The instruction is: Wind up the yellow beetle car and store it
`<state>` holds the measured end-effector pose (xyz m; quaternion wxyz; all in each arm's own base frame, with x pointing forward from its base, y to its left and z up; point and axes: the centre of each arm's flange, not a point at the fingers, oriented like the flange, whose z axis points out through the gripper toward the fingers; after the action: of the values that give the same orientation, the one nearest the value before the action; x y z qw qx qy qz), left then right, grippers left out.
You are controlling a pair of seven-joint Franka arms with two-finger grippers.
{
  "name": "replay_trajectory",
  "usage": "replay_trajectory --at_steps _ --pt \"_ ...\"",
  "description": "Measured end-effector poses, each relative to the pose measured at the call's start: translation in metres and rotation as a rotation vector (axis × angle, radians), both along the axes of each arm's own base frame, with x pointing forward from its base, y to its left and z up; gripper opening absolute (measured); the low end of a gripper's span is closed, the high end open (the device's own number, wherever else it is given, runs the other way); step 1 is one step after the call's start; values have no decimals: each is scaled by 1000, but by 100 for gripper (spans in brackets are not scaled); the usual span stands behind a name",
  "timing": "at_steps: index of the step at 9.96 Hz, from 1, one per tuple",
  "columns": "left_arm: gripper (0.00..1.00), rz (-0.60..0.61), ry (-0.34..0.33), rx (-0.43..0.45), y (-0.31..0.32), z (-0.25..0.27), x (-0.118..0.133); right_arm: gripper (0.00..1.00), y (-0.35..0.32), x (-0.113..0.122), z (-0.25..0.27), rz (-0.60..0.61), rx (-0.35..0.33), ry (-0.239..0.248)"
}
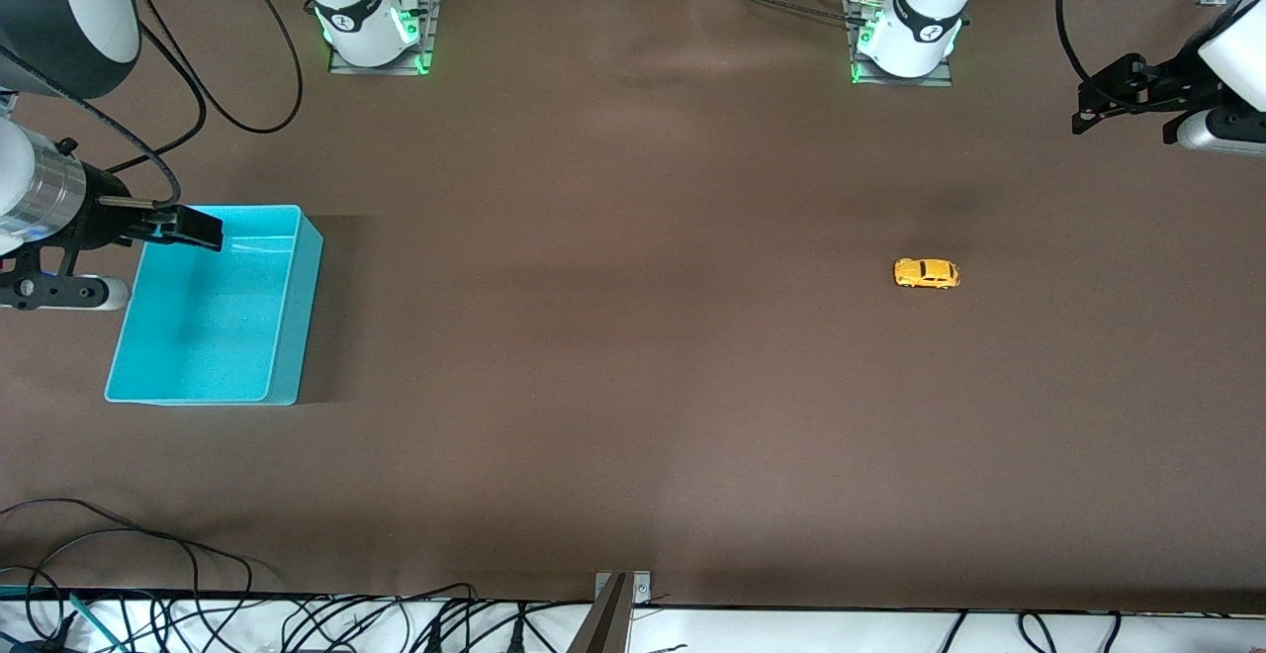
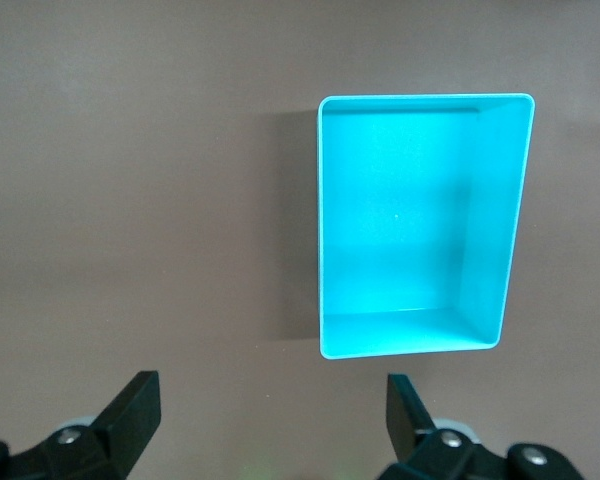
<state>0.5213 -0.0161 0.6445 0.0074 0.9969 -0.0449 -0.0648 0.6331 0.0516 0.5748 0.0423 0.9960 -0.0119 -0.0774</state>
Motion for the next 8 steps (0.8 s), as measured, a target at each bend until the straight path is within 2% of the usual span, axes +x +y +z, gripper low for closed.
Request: replay_trajectory --at_steps 8 --pt "100 0 0 0 0 0 0 100 -10 -4 1 -19 -6 28"
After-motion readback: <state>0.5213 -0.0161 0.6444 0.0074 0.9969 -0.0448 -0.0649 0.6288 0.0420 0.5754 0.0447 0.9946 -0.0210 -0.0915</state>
